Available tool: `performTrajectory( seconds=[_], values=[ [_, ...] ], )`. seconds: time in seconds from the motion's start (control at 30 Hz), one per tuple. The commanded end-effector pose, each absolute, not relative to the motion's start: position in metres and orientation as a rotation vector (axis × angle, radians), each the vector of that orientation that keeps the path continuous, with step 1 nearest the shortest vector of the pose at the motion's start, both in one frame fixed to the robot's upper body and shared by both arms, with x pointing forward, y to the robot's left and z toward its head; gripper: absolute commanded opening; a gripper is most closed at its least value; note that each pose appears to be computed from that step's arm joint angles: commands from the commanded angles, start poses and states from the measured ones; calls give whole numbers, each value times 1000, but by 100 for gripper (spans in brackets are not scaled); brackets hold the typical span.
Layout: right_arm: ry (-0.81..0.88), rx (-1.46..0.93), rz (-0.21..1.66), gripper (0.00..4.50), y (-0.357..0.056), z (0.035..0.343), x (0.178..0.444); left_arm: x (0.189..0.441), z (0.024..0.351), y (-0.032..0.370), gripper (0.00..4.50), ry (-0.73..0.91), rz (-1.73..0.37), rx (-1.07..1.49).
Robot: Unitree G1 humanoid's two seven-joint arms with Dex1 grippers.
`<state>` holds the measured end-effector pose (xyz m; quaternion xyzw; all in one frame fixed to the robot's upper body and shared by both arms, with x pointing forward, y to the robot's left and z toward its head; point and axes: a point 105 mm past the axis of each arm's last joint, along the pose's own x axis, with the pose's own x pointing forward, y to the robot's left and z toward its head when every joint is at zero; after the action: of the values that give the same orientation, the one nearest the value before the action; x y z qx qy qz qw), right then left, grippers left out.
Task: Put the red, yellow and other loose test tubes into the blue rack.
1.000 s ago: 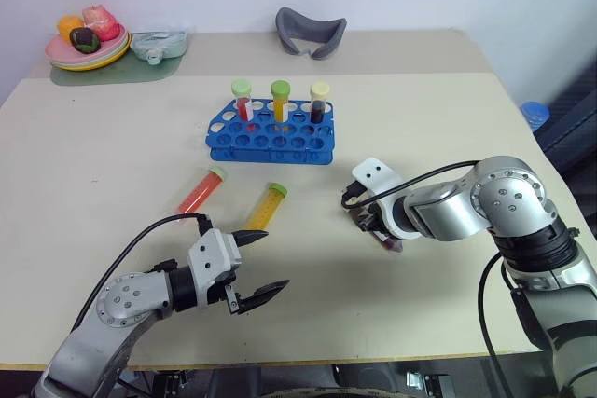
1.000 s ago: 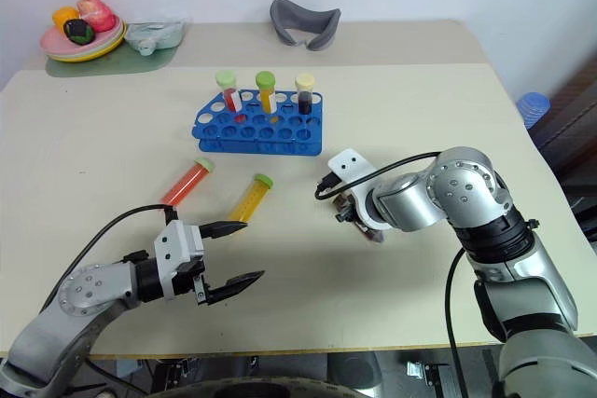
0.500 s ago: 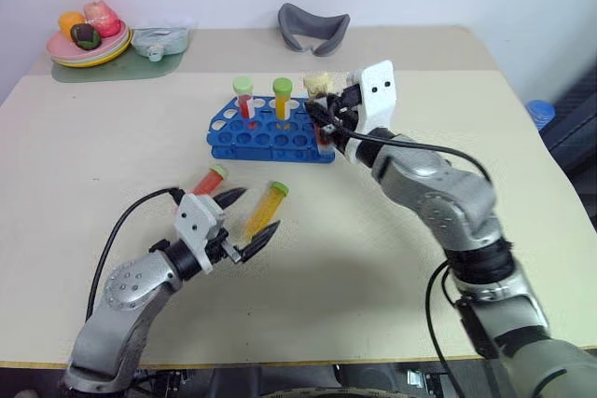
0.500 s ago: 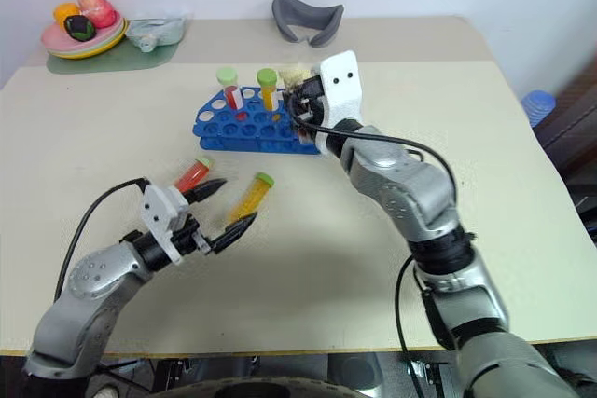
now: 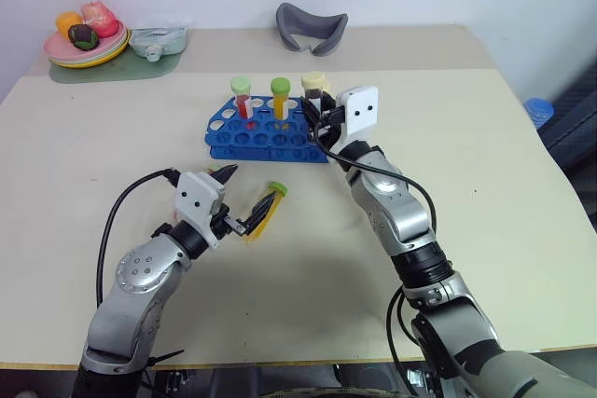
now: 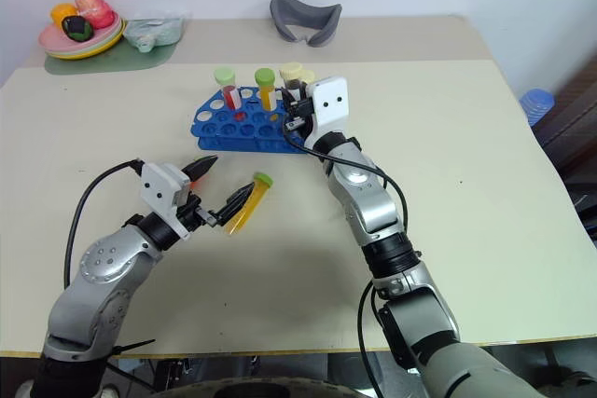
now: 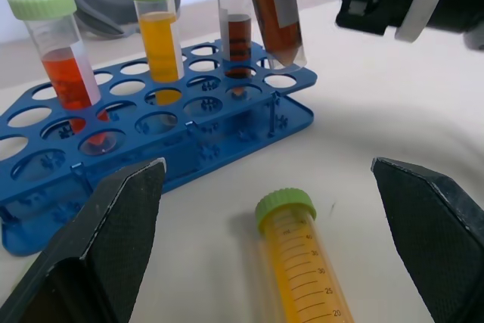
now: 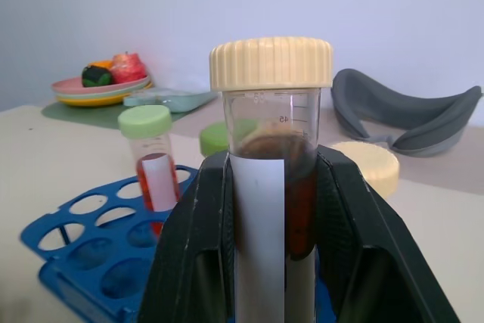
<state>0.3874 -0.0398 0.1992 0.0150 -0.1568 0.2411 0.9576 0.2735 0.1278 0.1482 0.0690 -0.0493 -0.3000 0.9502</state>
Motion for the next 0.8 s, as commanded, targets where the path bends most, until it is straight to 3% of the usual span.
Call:
performTrajectory(
  seconds=[0.03,0.73,0.8],
  values=[
    [-400,37,472,96,-41,215,388,266,159,124,450,-143,-630,137],
    [-412,51,447,96,-39,201,403,261,153,125,450,-129,-643,137],
    [-413,55,451,190,-39,200,402,262,154,126,450,-129,-643,137]
  ],
)
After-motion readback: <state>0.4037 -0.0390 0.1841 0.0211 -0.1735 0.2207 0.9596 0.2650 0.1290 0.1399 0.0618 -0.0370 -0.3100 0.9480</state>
